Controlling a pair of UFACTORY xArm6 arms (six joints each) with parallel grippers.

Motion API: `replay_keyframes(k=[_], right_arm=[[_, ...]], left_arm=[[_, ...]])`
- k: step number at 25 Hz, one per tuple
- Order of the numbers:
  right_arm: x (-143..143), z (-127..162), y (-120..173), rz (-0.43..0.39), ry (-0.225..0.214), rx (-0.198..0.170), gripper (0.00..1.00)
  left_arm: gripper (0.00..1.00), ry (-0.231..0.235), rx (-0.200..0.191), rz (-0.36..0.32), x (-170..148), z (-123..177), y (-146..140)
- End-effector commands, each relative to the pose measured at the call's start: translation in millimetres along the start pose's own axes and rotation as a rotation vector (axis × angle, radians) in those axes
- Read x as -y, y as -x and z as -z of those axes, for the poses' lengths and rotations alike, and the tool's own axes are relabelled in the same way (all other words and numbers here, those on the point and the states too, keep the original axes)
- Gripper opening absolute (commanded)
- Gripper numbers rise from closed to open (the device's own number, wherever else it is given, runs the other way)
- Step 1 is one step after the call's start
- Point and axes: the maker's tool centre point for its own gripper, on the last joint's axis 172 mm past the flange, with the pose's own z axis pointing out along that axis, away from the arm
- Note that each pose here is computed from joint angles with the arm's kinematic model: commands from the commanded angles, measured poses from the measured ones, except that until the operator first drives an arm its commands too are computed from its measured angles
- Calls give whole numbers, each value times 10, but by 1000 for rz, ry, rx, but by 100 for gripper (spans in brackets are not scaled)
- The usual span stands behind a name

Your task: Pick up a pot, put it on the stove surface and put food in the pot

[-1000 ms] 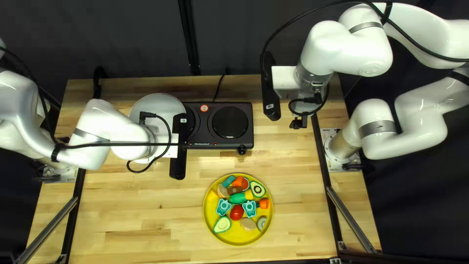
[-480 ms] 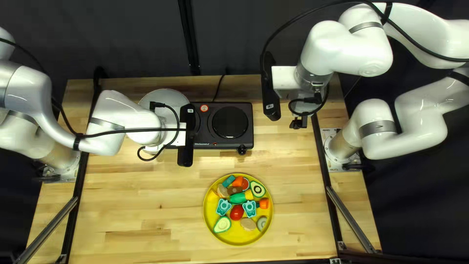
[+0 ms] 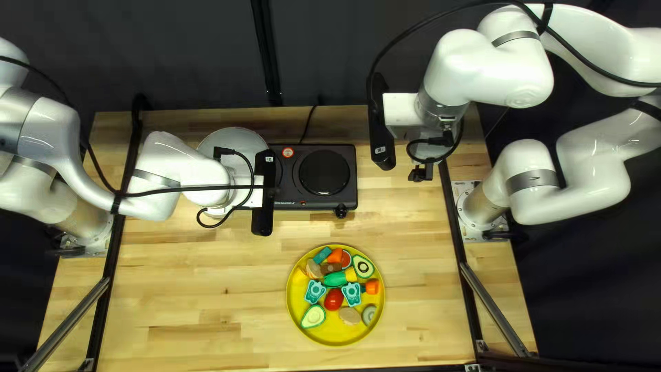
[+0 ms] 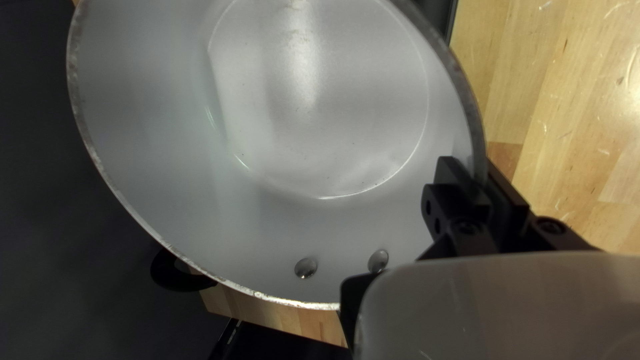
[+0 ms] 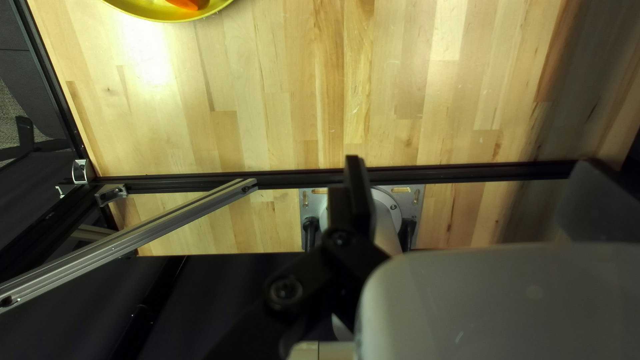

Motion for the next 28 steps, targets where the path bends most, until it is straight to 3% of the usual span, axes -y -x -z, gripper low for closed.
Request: replay_keyframes(k=[1,28], right_arm=[[0,0,0,0,0,0,100],[0,0,0,0,0,0,100]], left_arm=[[0,-2,1,-1,3,-12,22],[0,-23,7,6,114,-62,11]])
